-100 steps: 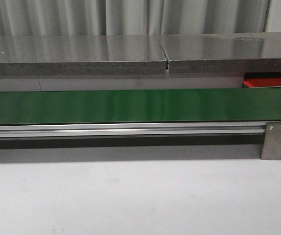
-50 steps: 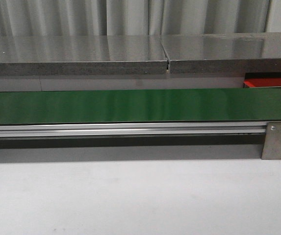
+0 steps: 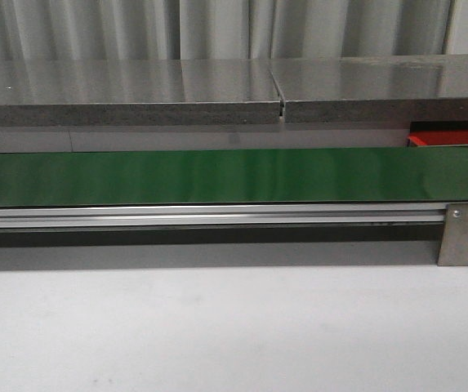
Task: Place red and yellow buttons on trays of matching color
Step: 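Close the left gripper on the red button and lift it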
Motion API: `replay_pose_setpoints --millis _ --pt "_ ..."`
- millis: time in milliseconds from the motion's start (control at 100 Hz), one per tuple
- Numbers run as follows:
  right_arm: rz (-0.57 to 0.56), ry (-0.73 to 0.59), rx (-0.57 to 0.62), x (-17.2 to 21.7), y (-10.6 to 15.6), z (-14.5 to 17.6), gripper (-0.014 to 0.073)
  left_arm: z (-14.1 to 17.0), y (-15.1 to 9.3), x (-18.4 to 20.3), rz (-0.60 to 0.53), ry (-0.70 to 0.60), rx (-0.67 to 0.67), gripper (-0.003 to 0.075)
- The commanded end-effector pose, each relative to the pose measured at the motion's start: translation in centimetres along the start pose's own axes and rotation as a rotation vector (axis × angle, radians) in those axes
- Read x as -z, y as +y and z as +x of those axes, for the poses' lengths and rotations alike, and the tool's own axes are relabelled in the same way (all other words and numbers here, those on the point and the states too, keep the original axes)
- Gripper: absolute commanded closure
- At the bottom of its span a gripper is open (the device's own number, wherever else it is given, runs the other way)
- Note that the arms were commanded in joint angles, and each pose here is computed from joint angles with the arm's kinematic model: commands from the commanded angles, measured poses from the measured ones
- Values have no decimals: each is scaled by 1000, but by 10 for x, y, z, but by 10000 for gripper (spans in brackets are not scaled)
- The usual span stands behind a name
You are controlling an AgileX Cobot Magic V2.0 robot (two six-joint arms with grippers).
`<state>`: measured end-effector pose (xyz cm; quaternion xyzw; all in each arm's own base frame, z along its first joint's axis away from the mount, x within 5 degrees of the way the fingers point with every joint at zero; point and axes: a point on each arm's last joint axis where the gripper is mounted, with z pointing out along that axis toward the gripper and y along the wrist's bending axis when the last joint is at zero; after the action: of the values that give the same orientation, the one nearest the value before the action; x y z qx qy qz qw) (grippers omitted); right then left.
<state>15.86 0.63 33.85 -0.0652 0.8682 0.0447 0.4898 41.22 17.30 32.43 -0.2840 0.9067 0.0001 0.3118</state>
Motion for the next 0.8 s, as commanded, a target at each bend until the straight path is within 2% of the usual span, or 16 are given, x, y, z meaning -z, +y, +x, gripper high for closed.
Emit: replay_pose_setpoints --millis 0,200,420,790 --pt "22 -94 10 8 -1 -14 663 -6 -16 51 53 -128 -24 739" --pt "22 -94 10 8 -1 -14 663 24 -33 54 76 -70 -88 739" --pt "22 -94 10 8 -1 -14 663 61 -40 26 81 22 -110 739" --pt "22 -94 10 8 -1 -14 663 80 -35 5 84 41 -97 738"
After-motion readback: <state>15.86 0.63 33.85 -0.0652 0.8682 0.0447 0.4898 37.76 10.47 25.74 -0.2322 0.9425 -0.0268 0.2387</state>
